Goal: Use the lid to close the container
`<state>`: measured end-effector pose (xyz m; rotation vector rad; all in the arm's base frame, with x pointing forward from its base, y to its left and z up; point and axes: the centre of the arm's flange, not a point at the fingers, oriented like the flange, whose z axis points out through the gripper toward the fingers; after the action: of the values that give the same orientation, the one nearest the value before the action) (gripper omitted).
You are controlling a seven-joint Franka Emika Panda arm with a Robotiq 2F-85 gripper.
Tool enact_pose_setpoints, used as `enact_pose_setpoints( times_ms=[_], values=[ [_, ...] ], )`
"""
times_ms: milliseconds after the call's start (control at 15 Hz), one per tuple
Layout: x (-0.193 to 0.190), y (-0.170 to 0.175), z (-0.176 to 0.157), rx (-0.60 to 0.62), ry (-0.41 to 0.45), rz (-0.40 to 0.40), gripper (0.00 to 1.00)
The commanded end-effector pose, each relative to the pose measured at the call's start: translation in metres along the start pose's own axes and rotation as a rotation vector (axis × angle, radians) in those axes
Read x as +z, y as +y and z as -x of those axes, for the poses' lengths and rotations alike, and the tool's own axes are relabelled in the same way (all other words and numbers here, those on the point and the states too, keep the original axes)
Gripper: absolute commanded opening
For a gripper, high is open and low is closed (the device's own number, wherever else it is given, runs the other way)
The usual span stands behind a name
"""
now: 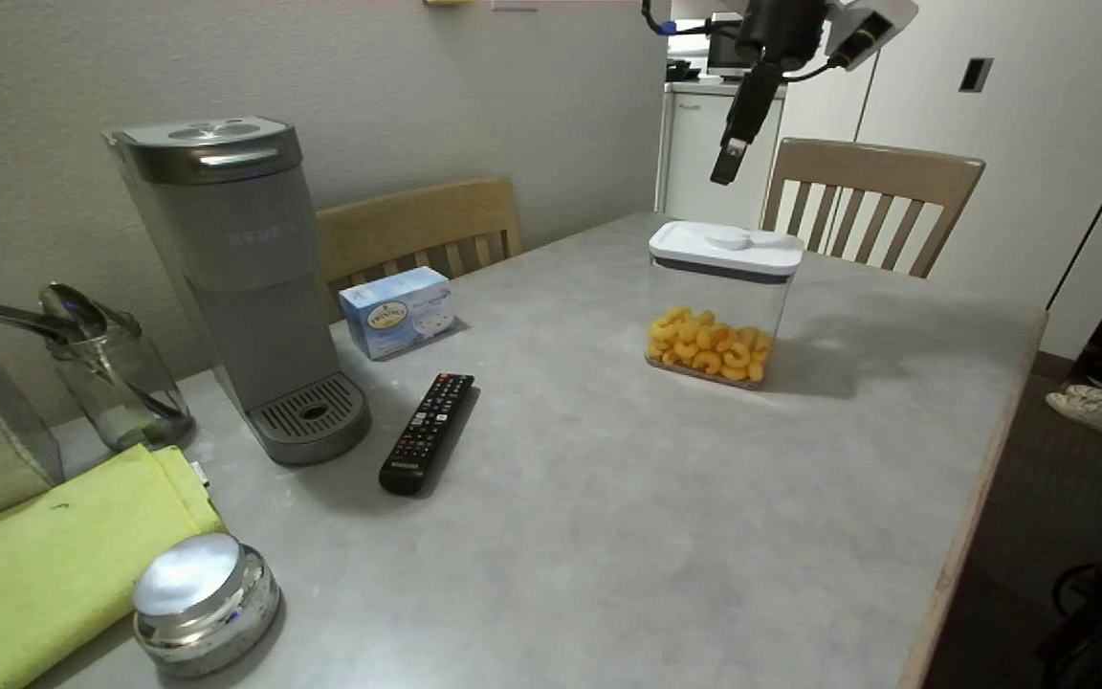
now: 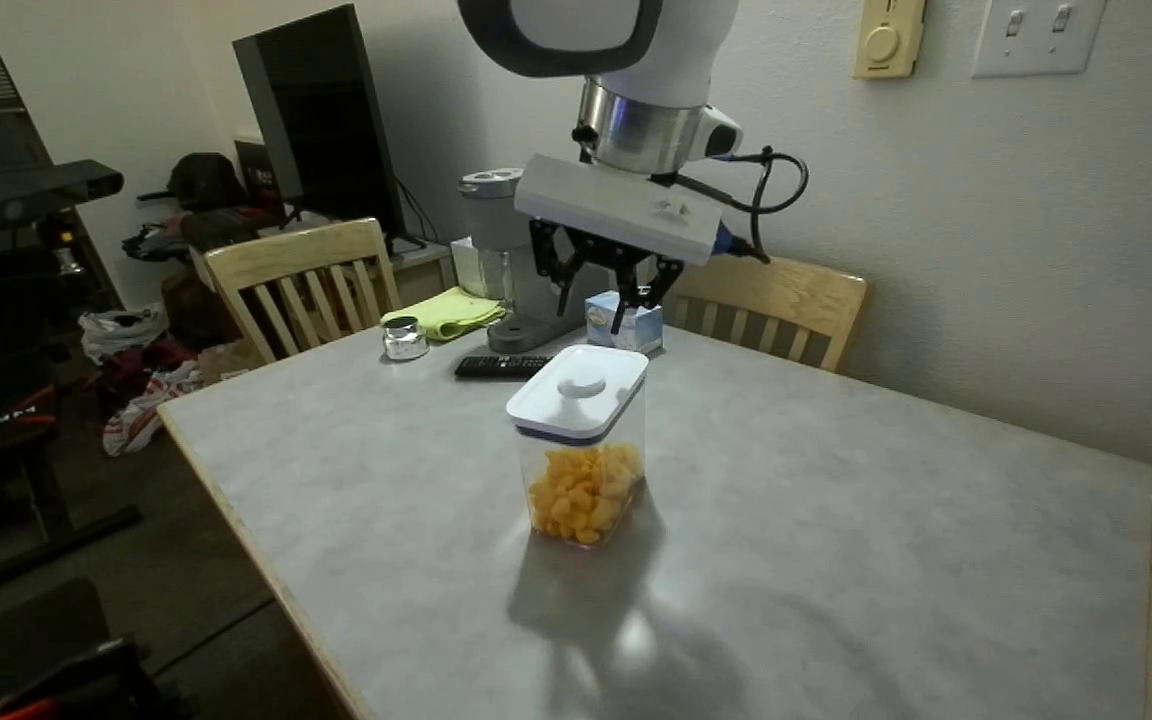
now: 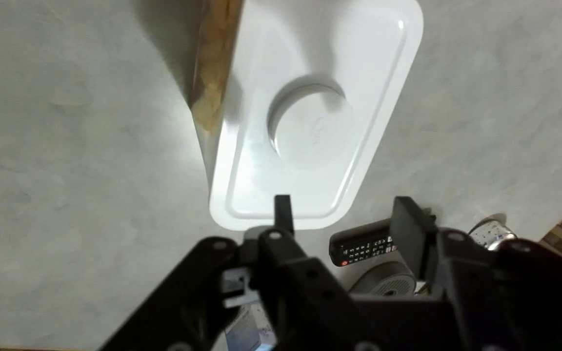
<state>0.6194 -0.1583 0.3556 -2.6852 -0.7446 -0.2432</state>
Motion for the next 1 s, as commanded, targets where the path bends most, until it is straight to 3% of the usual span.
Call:
enact_pose_setpoints(
  times_ms=[0, 200, 933],
  values=[
    [-0.006, 0.021, -0.002, -0.035, -0.042, -0.012, 0.25],
    [-0.004, 0.030, 0.003, -0.040, -0.082, 0.000, 0.02],
    [0.008, 0.025, 0.004, -0.078, -0.152, -0.099, 0.00]
  ],
)
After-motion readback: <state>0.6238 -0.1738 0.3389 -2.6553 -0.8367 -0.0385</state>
